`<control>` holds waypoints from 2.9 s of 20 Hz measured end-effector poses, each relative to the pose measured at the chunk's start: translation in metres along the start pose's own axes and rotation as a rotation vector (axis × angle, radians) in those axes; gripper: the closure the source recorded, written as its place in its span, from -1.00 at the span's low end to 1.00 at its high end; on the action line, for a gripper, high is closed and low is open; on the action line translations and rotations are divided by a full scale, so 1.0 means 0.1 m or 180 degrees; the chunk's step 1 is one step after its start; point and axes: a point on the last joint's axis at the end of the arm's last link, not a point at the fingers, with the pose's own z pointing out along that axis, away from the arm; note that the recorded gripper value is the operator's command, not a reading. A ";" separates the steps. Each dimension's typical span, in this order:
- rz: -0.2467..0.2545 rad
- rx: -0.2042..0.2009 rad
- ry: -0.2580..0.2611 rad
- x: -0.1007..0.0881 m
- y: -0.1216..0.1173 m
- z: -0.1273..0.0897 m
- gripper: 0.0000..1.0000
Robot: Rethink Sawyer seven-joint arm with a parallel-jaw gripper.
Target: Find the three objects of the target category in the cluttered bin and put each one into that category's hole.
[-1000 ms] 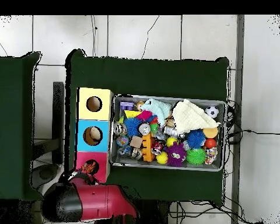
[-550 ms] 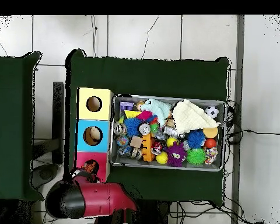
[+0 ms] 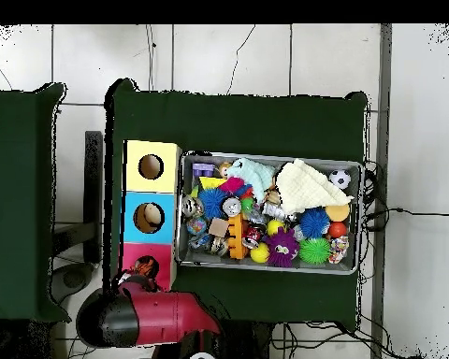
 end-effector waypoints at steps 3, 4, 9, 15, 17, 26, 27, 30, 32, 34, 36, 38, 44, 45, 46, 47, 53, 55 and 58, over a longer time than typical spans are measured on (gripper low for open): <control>0.0001 0.0000 -0.0001 0.00 0.00 0.00 -1.00; 0.0001 0.0000 -0.0001 0.00 0.00 0.00 -1.00; 0.0001 0.0000 -0.0001 0.00 0.00 0.00 -1.00; 0.0002 -0.0002 -0.0004 -0.01 0.00 0.00 1.00; 0.0002 -0.0003 -0.0005 -0.01 0.00 0.00 1.00; 0.0002 -0.0003 -0.0005 -0.01 0.00 0.00 1.00; 0.0002 -0.0003 -0.0005 -0.01 0.00 0.00 1.00; 0.0002 -0.0006 -0.0011 -0.01 0.00 0.00 1.00; 0.0002 -0.0010 -0.0020 -0.01 0.00 0.01 1.00; 0.0004 -0.0019 -0.0040 -0.02 0.01 0.03 1.00; 0.0006 -0.0030 -0.0065 -0.03 0.01 0.07 1.00; 0.0009 -0.0052 -0.0115 -0.04 0.01 0.12 1.00; 0.0033 -0.0166 -0.0368 -0.12 0.00 0.39 1.00; 0.0038 -0.0177 -0.0390 -0.13 -0.01 0.42 1.00; 0.0045 -0.0189 -0.0413 -0.14 -0.01 0.45 1.00; 0.0055 -0.0204 -0.0439 -0.15 -0.02 0.50 1.00; 0.0110 -0.0218 -0.0485 -0.15 -0.12 0.78 1.00; 0.0106 -0.0213 -0.0455 -0.13 -0.11 0.79 1.00; 0.0098 -0.0207 -0.0424 -0.12 -0.10 0.74 1.00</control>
